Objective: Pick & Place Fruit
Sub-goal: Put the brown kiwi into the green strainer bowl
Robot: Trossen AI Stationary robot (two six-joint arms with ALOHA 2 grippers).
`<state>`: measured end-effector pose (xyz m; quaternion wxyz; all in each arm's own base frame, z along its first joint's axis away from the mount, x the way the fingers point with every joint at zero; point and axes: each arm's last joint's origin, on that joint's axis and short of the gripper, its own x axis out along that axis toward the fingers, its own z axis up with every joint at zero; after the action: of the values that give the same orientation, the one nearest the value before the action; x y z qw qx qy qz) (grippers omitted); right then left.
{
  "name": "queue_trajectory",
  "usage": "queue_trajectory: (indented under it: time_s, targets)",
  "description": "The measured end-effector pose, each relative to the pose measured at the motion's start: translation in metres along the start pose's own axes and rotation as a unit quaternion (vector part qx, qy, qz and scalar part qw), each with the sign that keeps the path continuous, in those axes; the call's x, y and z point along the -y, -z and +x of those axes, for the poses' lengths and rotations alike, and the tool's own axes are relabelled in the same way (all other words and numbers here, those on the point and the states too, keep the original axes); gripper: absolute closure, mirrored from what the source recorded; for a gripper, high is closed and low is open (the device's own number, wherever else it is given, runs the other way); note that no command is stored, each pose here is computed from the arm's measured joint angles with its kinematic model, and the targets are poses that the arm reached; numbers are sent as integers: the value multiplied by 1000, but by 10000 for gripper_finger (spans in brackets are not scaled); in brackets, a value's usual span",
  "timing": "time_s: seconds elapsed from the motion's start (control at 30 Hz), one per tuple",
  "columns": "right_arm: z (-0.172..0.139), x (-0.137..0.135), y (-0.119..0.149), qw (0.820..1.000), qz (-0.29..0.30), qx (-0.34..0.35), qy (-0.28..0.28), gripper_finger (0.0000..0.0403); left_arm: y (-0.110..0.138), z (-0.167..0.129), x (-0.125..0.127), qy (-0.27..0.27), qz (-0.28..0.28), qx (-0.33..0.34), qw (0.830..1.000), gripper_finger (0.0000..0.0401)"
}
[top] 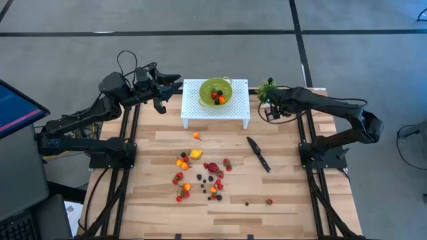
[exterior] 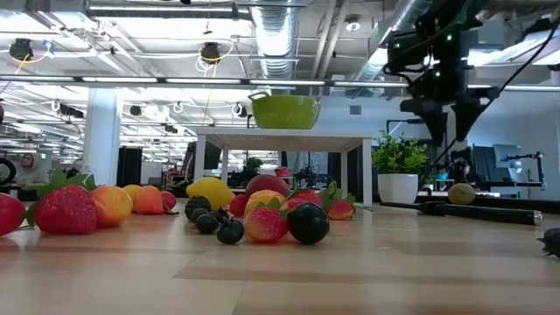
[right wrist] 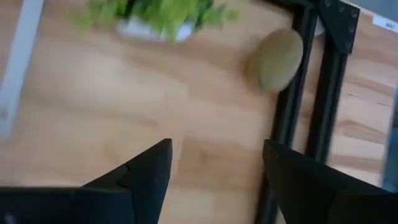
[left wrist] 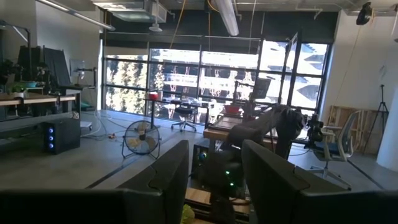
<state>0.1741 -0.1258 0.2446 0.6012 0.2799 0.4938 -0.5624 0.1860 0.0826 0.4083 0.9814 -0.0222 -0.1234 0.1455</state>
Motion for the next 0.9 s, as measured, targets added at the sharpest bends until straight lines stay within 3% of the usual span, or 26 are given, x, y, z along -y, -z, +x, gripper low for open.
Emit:
queue_trajectory:
  time_s: [0.33, 0.43, 0.57, 0.83, 0.9]
  targets:
    - [31, 27, -27, 989, 136, -13, 64, 158, 0, 0, 0, 0, 0, 0, 1000, 259]
    - [40, 32, -35, 984, 170, -26, 47, 158, 0, 0, 0, 0, 0, 0, 1000, 259]
    - [54, 39, -46, 980, 191, -42, 21, 158, 0, 0, 0, 0, 0, 0, 1000, 259]
    - [66, 36, -52, 977, 206, -55, 33, 158, 0, 0, 0, 0, 0, 0, 1000, 259]
    - [65, 33, -53, 977, 207, -30, 43, 158, 0, 0, 0, 0, 0, 0, 1000, 259]
